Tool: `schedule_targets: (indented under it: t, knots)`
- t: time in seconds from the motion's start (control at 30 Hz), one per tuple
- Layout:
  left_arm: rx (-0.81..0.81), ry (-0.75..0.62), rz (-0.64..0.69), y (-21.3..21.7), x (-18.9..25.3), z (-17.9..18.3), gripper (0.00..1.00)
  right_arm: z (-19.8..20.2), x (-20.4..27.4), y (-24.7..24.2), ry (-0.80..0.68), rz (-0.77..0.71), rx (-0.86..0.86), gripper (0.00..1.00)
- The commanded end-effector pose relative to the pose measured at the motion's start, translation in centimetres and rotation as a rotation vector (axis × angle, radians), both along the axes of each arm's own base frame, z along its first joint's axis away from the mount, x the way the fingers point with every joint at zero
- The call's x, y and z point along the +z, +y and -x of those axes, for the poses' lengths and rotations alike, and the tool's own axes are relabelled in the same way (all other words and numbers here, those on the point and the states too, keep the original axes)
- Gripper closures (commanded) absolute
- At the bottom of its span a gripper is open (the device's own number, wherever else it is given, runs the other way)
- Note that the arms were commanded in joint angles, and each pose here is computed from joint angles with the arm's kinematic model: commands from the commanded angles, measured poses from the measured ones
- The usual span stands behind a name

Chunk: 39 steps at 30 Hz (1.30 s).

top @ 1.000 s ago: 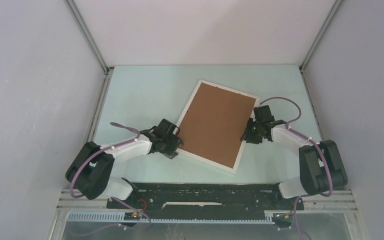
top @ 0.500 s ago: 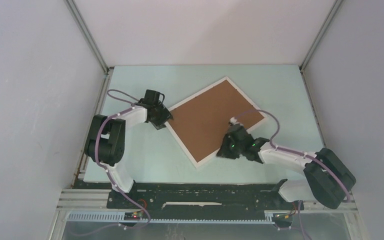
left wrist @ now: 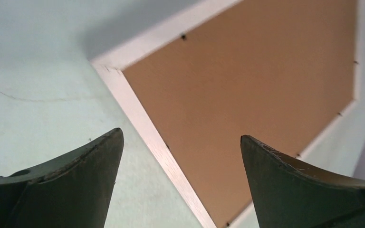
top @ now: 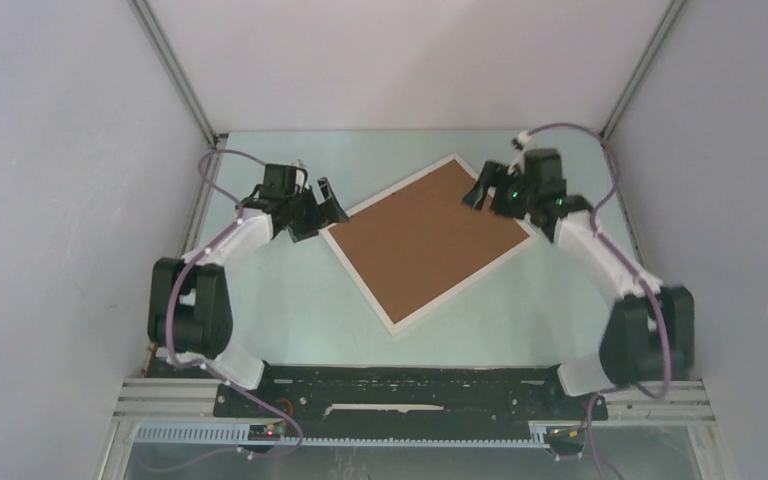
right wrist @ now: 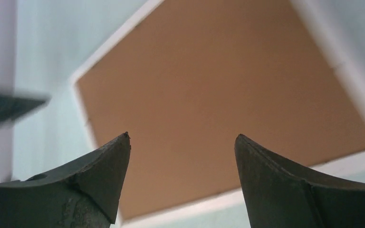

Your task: Put the photo into the frame

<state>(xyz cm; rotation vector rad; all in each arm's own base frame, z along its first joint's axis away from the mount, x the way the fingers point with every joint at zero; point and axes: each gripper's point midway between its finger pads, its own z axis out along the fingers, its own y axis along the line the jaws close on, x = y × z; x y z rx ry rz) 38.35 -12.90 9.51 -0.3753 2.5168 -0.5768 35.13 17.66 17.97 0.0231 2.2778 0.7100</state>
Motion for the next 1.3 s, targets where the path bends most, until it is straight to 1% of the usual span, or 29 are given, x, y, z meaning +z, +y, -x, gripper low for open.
schedule_targets:
  t: [0.0,0.07,0.1,0.13,0.2,0.33,0.4,0.43,0.5,0.53,0.6,0.67,0.73,0.83,0.93,1.0,1.03,1.1,1.17,1.27]
  knots:
    - [-0.091,-0.047,0.13,-2.8,1.4,3.4,0.0,-7.8,-4.3,-6.5,0.056,0.081,-0.087,0.13]
    - [-0.101,-0.036,0.15,-3.7,1.0,4.5,0.0,-10.4,-6.1,-9.1,0.14,0.064,-0.115,0.15]
    - [-0.085,-0.023,0.149,-3.9,0.5,5.0,0.02,-11.1,-7.6,-9.2,0.19,0.049,-0.092,0.17]
    - [-0.072,-0.026,0.163,-4.1,0.2,5.2,0.02,-11.6,-8.4,-11.0,0.227,0.058,-0.113,0.19]
    - [-0.04,-0.039,0.183,-4.4,-0.5,5.0,0.04,-12.0,-9.4,-12.6,0.252,0.079,-0.116,0.2]
    - [-0.007,-0.021,0.208,-4.8,-1.5,3.6,0.02,-11.8,-11.2,-13.8,0.314,-0.005,-0.129,0.23]
    - [-0.011,0.006,0.217,-5.2,-2.2,2.9,0.01,-10.9,-12.5,-13.5,0.359,-0.033,-0.149,0.28]
    - [-0.013,0.015,0.218,-5.4,-2.4,2.6,0.01,-10.2,-13.0,-13.1,0.379,-0.056,-0.159,0.32]
    - [-0.016,0.02,0.218,-5.6,-2.6,1.5,0.01,-8.2,-13.9,-12.1,0.42,-0.118,-0.188,0.46]
    - [-0.021,0.024,0.211,-5.6,-2.9,1.0,0.02,-6.9,-14.1,-11.3,0.429,-0.141,-0.186,0.49]
    - [-0.044,0.012,0.206,-5.9,-2.9,-0.4,0.01,-4.4,-13.9,-9.6,0.432,-0.123,-0.181,0.51]
    - [-0.057,0.055,0.201,-6.0,-3.6,-1.4,0.01,-2.1,-13.8,-8.7,0.431,-0.07,-0.186,0.51]
    - [-0.064,0.033,0.204,-5.6,-2.8,-2.0,0.01,-0.2,-13.7,-7.7,0.413,-0.033,-0.172,0.51]
    - [-0.063,-0.019,0.143,-3.7,-1.6,-2.0,0.0,0.7,-13.7,-7.5,0.38,0.007,-0.156,0.52]
    - [-0.054,-0.003,0.117,-1.4,-1.3,-1.2,0.01,0.8,-14.8,-7.7,0.392,0.043,-0.145,0.56]
    - [-0.026,0.005,0.122,0.3,-1.6,-0.8,0.11,1.1,-15.7,-7.7,0.414,0.051,-0.126,0.61]
    - [-0.014,0.008,0.129,1.1,-1.8,-0.9,0.16,1.2,-15.8,-7.8,0.418,0.054,-0.12,0.65]
    - [0.006,0.006,0.136,2.1,-1.9,-1.2,0.32,1.3,-16.0,-8.0,0.42,0.07,-0.124,0.67]
    - [0.015,0.007,0.128,2.8,-2.2,-1.2,0.45,1.3,-16.1,-8.1,0.423,0.07,-0.126,0.68]
    - [0.038,-0.02,0.147,3.6,-2.3,-1.2,0.47,1.2,-15.9,-8.0,0.418,0.063,-0.118,0.68]
